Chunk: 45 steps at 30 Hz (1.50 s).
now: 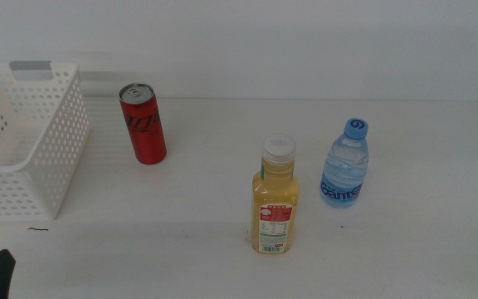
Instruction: Use arms to grab the bottles and put them into the dustbin to the left of the table.
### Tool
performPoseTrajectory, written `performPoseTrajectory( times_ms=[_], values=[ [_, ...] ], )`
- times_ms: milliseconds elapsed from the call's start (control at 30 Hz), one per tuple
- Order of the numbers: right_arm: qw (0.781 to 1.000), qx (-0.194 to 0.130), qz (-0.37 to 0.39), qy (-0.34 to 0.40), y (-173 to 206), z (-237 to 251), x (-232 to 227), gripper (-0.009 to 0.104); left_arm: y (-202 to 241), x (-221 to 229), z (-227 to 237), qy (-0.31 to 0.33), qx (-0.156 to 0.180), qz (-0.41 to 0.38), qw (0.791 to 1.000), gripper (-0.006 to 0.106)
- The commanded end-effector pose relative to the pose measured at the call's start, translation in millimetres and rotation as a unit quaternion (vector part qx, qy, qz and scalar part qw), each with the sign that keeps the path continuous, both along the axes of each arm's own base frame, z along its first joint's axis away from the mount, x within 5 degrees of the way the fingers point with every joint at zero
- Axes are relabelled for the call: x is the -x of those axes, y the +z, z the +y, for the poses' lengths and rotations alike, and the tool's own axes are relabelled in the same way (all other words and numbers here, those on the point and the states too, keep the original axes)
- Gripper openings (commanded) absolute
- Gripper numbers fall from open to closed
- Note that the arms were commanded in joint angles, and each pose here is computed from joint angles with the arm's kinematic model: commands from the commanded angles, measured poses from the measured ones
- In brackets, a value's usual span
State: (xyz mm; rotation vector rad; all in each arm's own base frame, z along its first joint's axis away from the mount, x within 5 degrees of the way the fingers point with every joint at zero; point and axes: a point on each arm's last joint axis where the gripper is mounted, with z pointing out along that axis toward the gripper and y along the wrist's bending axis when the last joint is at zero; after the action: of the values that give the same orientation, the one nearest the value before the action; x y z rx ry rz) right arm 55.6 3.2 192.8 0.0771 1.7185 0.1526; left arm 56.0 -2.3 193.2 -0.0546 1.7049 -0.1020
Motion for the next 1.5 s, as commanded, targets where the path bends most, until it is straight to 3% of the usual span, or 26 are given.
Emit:
performPoseTrajectory(
  times_ms=[0,267,467,533,600,700,900,1167,1300,1467],
  values=[
    [1.000,0.010,-0.002,-0.004,-1,-1,0,0.087,3,0,-1,-0.005,0.008,-0.014,1.000,0.093],
    [1.000,0.010,-0.002,-0.004,-1,-1,0,0.087,10,-57,-20,-0.078,-0.008,-0.040,0.996,0.093],
    [1.000,0.010,-0.002,-0.004,-1,-1,0,0.087,-15,-100,-31,-0.088,0.000,-0.058,0.994,0.093],
    [1.000,0.010,-0.002,-0.004,-1,-1,0,0.087,-33,-107,-33,-0.088,-0.004,-0.014,0.996,0.093],
    [1.000,0.010,-0.002,-0.004,-1,-1,0,0.087,-51,-109,-34,-0.089,0.016,0.041,0.995,0.093],
    [1.000,0.010,-0.002,-0.004,-1,-1,0,0.087,-62,-119,-40,-0.106,0.014,0.070,0.992,0.093],
    [1.000,0.010,-0.002,-0.004,-1,-1,0,0.087,-53,-146,-48,-0.126,-0.012,0.029,0.992,0.093],
    [1.000,0.010,-0.002,-0.004,-1,-1,0,0.087,-43,-162,-51,-0.123,0.010,-0.001,0.992,0.093],
    [1.000,0.010,-0.002,-0.004,-1,-1,0,0.087,-37,-171,-53,-0.128,-0.026,-0.025,0.991,0.093],
    [1.000,0.010,-0.002,-0.004,-1,-1,0,0.087,-40,-196,-60,-0.139,-0.044,0.034,0.989,0.093]
  ],
)
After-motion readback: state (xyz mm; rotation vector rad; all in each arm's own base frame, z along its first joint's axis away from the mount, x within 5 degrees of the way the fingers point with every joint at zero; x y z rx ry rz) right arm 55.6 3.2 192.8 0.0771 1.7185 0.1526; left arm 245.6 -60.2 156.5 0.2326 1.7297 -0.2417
